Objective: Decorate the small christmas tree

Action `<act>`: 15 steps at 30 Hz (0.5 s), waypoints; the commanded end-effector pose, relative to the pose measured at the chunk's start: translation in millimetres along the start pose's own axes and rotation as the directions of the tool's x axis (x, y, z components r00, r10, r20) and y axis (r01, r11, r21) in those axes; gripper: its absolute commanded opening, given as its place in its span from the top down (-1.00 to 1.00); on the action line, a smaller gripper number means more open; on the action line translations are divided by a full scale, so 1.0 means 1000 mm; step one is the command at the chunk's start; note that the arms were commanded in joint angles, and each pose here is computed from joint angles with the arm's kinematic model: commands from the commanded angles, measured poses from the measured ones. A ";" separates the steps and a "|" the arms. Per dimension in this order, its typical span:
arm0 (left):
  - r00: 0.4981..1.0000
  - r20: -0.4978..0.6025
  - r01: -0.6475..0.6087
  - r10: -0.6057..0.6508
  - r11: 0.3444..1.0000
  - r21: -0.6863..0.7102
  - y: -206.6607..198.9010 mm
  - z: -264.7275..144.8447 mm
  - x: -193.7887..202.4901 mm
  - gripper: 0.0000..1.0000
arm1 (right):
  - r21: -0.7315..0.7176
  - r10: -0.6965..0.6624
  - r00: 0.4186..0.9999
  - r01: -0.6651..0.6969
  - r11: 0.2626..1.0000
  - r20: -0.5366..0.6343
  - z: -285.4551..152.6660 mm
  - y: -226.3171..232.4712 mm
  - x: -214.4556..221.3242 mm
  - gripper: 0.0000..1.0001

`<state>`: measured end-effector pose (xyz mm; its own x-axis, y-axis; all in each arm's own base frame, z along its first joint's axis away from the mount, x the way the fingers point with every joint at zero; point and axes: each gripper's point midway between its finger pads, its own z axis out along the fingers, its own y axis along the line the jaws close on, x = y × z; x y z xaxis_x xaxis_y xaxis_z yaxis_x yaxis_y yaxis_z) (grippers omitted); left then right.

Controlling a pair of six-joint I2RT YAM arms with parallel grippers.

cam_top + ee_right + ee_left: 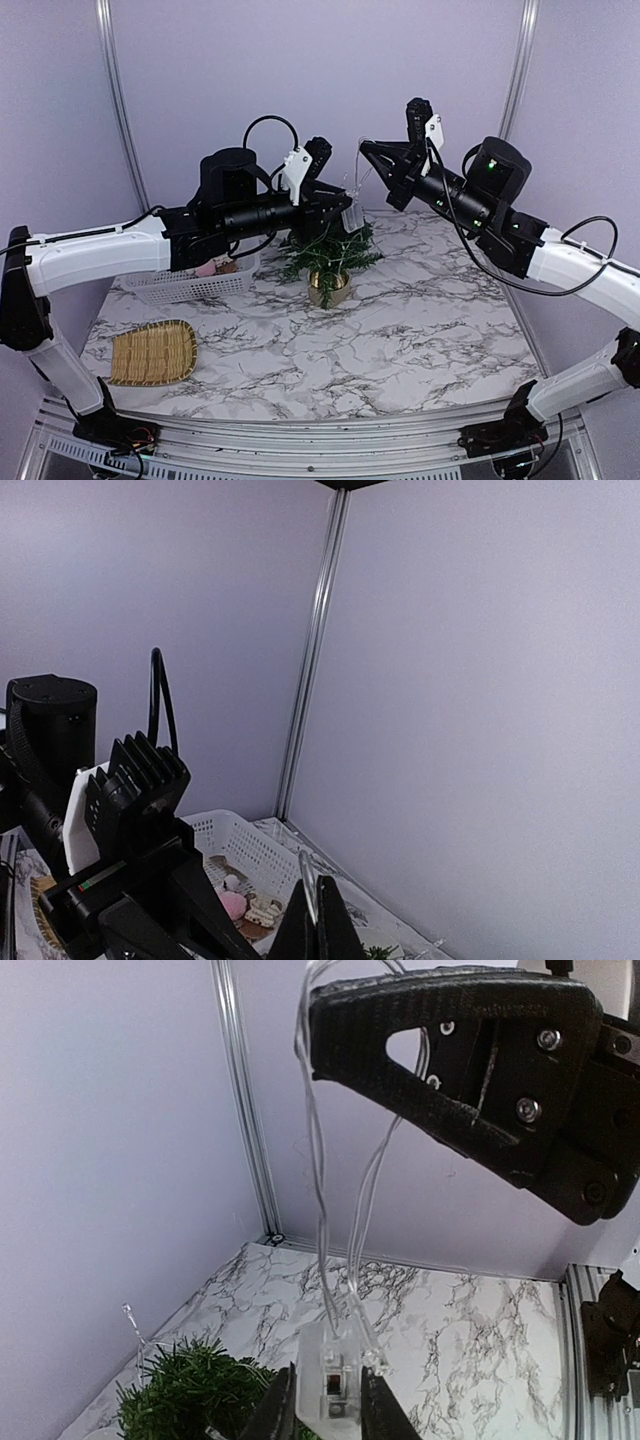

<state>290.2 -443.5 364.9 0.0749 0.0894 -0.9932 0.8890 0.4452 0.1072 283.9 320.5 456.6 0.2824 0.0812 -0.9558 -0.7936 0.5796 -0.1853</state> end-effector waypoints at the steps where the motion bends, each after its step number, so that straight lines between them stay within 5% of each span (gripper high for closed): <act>1: 0.997 0.074 -0.036 0.037 0.999 -0.014 0.003 -0.008 -0.027 0.71 | 0.034 -0.009 0.999 0.007 0.999 0.043 -0.008 -0.007 -0.016 1.00; 7: 0.990 0.088 -0.100 0.109 0.990 -0.104 0.017 -0.029 -0.045 0.79 | 0.052 0.008 0.999 -0.009 0.999 0.032 -0.013 -0.012 -0.008 1.00; 15: 0.966 -0.031 -0.256 0.257 0.933 -0.252 0.050 -0.025 -0.047 0.80 | 0.113 0.033 0.999 -0.032 0.993 -0.004 -0.014 -0.026 0.010 1.00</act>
<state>301.2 -415.5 398.7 0.2177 0.1440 -0.9653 0.7917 0.5524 0.2609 289.9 308.6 443.1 0.2598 0.0765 -0.9626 -0.7740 0.6126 -0.1602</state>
